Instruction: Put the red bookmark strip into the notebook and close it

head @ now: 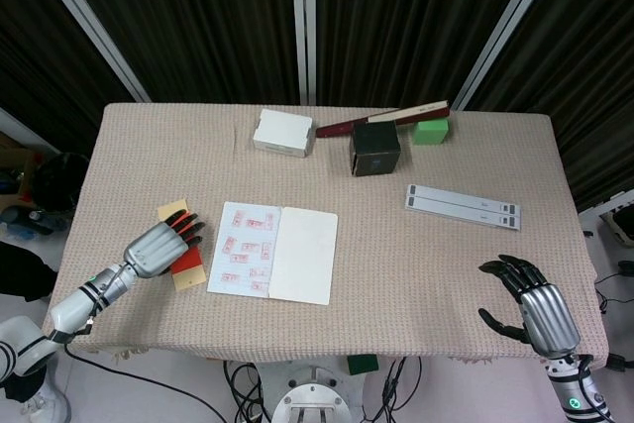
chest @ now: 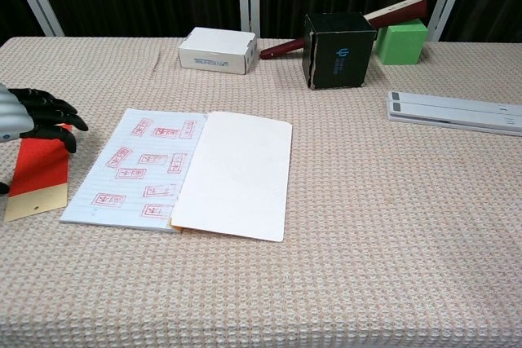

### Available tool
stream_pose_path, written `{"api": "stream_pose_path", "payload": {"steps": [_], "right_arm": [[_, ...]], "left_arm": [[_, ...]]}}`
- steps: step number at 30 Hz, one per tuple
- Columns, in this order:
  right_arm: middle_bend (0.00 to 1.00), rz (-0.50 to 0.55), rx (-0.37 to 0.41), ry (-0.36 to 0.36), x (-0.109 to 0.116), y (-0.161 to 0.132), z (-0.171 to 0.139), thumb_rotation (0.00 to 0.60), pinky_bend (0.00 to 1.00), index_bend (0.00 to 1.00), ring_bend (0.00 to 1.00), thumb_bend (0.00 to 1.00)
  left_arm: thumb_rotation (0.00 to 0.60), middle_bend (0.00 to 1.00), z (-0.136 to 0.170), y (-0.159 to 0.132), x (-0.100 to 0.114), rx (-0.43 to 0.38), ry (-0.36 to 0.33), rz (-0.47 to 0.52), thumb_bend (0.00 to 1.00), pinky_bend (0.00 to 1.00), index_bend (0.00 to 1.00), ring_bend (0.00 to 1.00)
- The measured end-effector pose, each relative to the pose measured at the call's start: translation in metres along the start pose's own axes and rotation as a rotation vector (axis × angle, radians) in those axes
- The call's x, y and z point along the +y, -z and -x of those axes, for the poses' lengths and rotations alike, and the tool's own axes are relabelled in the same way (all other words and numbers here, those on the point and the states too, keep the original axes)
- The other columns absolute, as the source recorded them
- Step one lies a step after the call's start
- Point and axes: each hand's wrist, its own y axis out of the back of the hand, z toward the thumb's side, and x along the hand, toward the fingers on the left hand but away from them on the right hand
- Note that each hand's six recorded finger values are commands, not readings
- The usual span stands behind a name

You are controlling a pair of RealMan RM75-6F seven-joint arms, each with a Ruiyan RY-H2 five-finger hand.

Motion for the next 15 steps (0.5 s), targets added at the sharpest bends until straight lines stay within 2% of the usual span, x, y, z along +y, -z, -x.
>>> {"api": "stream_pose_path", "payload": {"steps": [5, 8, 15], "right_arm": [[0.27, 0.001, -0.006, 0.005, 0.0011, 0.0013, -0.0007, 0.6, 0.23, 0.29, 0.17, 0.18], [0.27, 0.001, -0.005, 0.005, 0.0011, 0.001, -0.001, 0.6, 0.23, 0.29, 0.17, 0.18], [0.27, 0.004, -0.005, 0.009, 0.0014, 0.0006, -0.0013, 0.6, 0.23, 0.29, 0.17, 0.18]], "left_arm": [[0.6, 0.12, -0.0016, -0.002, -0.0036, -0.005, 0.009, -0.003, 0.1, 0.14, 0.28, 0.08], [0.6, 0.12, -0.0017, -0.0021, -0.0045, -0.006, 0.01, -0.015, 0.1, 0.14, 0.32, 0.08], [0.6, 0.12, 0.0014, -0.0043, -0.0073, -0.013, 0.015, -0.02, 0.2, 0.14, 0.42, 0.08]]}}
